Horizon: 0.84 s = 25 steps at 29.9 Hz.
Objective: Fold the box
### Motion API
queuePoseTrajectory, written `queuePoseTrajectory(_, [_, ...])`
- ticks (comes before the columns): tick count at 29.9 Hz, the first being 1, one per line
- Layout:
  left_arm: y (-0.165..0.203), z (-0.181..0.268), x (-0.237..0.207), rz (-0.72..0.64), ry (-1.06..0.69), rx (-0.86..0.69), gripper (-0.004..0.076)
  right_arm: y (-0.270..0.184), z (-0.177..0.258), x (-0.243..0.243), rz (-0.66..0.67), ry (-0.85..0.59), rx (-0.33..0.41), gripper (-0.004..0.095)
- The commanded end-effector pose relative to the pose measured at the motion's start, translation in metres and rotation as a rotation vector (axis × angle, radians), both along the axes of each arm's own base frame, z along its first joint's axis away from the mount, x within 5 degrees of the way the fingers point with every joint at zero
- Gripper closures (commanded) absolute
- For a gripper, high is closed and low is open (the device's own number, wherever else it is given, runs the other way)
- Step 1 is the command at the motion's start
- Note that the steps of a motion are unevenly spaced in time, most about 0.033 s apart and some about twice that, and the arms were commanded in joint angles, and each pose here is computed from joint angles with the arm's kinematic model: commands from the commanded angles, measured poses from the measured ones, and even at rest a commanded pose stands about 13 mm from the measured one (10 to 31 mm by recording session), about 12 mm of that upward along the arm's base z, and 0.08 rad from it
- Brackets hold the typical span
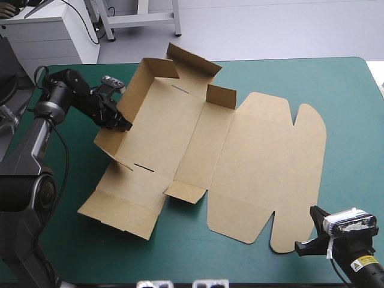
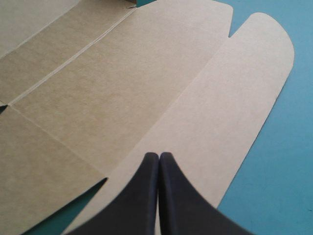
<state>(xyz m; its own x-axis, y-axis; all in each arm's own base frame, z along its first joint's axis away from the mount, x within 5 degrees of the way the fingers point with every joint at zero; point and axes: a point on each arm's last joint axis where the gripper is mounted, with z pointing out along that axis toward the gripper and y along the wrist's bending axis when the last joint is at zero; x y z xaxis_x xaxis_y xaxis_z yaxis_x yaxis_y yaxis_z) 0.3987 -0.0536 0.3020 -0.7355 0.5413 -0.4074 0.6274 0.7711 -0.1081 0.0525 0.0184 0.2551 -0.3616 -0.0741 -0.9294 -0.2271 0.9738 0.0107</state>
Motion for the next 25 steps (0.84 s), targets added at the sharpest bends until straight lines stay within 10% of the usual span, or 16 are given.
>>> queuePoseTrajectory(1, [-0.023,0.06,-0.005,-0.087,-0.246,0.133,0.0732,-0.001,0.014,0.003,-0.011,-0.078,0.018,0.0922])
queuePoseTrajectory(12, [-0.101,0.098,-0.028,-0.333,-0.516,0.548,0.0732,-0.001,0.014,0.003,-0.011,-0.078,0.018,0.0922])
queuePoseTrajectory(25, [-0.141,0.147,-0.113,-0.568,-0.793,0.555,0.0732,-0.001,0.014,0.003,-0.012,-0.078,0.018,0.0922])
